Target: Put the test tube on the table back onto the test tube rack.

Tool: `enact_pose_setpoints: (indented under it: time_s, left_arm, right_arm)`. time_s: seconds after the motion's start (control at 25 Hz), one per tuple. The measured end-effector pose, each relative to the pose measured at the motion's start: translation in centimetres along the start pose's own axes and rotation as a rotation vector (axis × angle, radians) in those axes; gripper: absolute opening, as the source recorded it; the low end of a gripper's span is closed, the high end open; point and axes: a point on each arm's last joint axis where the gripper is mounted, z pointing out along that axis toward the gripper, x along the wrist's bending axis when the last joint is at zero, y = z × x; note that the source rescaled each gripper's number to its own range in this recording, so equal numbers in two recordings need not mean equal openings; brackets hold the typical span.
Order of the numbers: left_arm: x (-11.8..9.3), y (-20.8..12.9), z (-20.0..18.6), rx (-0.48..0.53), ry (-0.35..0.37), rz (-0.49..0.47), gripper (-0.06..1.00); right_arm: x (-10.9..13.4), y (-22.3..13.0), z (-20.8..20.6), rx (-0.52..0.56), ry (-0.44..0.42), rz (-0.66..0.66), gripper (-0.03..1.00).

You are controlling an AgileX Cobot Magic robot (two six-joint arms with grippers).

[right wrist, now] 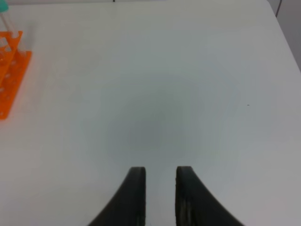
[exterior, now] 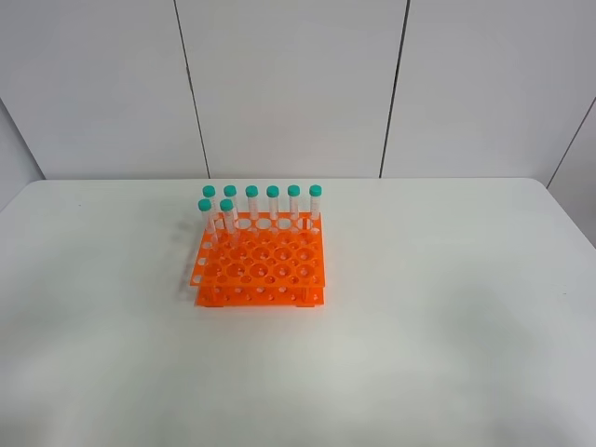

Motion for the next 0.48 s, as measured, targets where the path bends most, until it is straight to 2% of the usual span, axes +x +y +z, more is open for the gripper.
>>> enact_pose_setpoints:
  time_s: [0.48]
  left_arm:
    - [-0.07, -0.15, 0.63, -0.011, -0.010, -0.010, 0.46]
  right_arm:
    - [0.00, 0.01, 0.00, -0.001, 0.000, 0.000, 0.00]
